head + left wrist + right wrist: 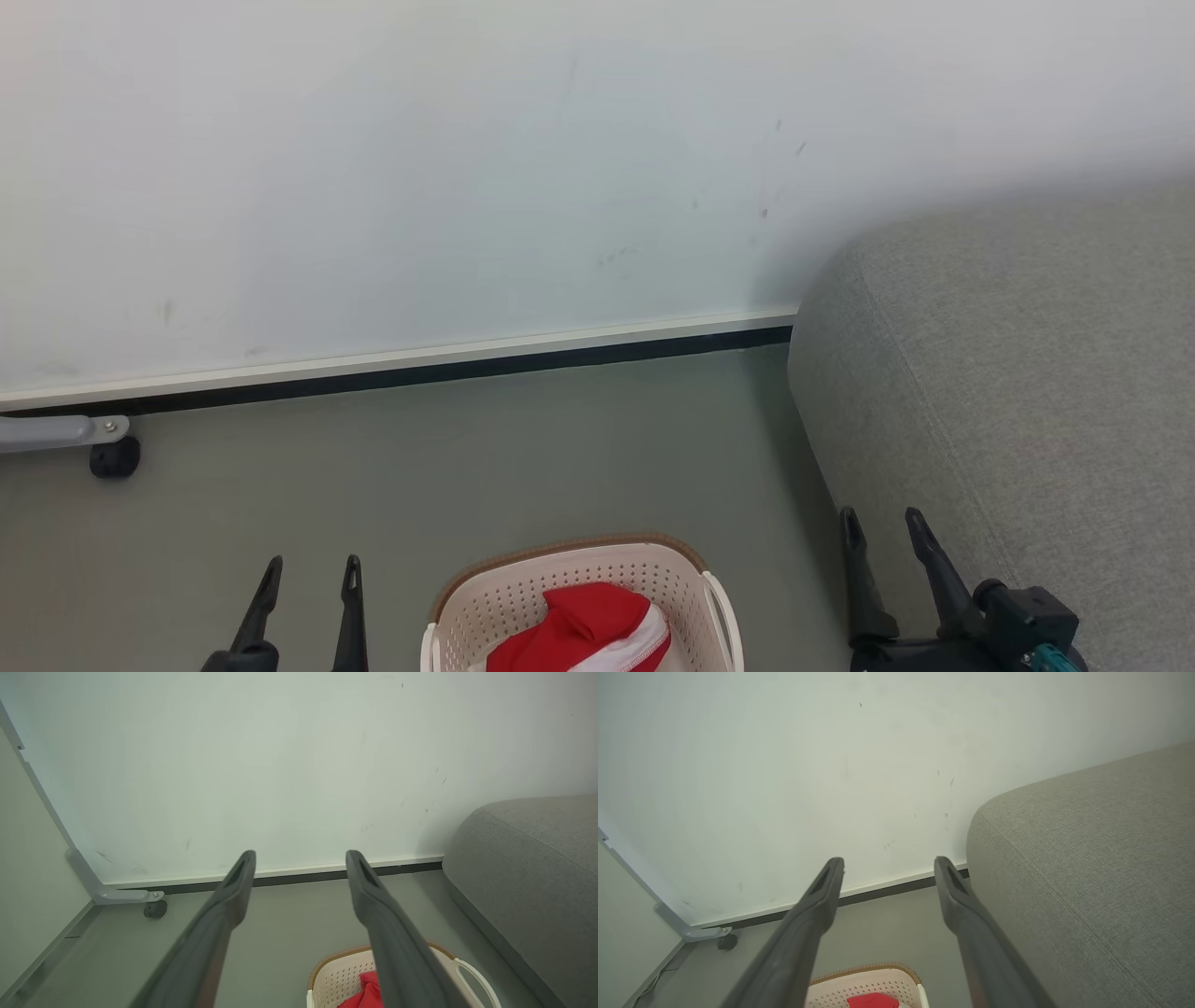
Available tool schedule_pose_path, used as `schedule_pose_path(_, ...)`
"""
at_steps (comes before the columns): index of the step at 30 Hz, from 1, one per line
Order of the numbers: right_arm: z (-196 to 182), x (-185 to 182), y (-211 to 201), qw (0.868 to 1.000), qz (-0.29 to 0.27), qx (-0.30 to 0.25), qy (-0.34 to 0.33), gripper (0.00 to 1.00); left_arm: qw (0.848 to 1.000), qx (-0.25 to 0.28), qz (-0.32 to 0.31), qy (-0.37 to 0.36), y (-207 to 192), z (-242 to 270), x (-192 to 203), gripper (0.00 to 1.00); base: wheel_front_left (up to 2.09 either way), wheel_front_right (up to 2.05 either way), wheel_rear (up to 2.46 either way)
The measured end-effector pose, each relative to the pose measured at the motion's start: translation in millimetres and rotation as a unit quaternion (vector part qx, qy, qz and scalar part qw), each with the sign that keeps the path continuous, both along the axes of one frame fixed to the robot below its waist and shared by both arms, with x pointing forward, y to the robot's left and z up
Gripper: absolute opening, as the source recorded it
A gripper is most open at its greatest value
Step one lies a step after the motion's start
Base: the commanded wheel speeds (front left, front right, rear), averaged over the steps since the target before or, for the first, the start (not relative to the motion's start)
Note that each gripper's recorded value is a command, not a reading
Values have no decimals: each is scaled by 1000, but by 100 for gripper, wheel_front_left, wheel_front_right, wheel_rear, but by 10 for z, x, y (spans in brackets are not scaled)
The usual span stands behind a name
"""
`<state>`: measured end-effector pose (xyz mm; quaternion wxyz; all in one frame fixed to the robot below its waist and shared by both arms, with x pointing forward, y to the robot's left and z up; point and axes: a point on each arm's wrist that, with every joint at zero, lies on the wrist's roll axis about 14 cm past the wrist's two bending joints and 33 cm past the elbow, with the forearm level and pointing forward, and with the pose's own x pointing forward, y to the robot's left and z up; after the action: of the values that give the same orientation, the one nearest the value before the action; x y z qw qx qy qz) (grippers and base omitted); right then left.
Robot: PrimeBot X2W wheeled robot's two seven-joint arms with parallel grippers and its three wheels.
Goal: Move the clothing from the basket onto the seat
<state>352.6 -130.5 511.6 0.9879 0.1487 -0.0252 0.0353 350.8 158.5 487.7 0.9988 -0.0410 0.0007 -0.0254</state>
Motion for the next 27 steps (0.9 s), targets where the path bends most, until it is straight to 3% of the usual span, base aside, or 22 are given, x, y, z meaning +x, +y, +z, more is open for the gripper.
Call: schedule_pose_path(27,-22,0,11,1000,3,-17,-2,100,1000,14,5,-2,45,-7,18,100,0,0,0)
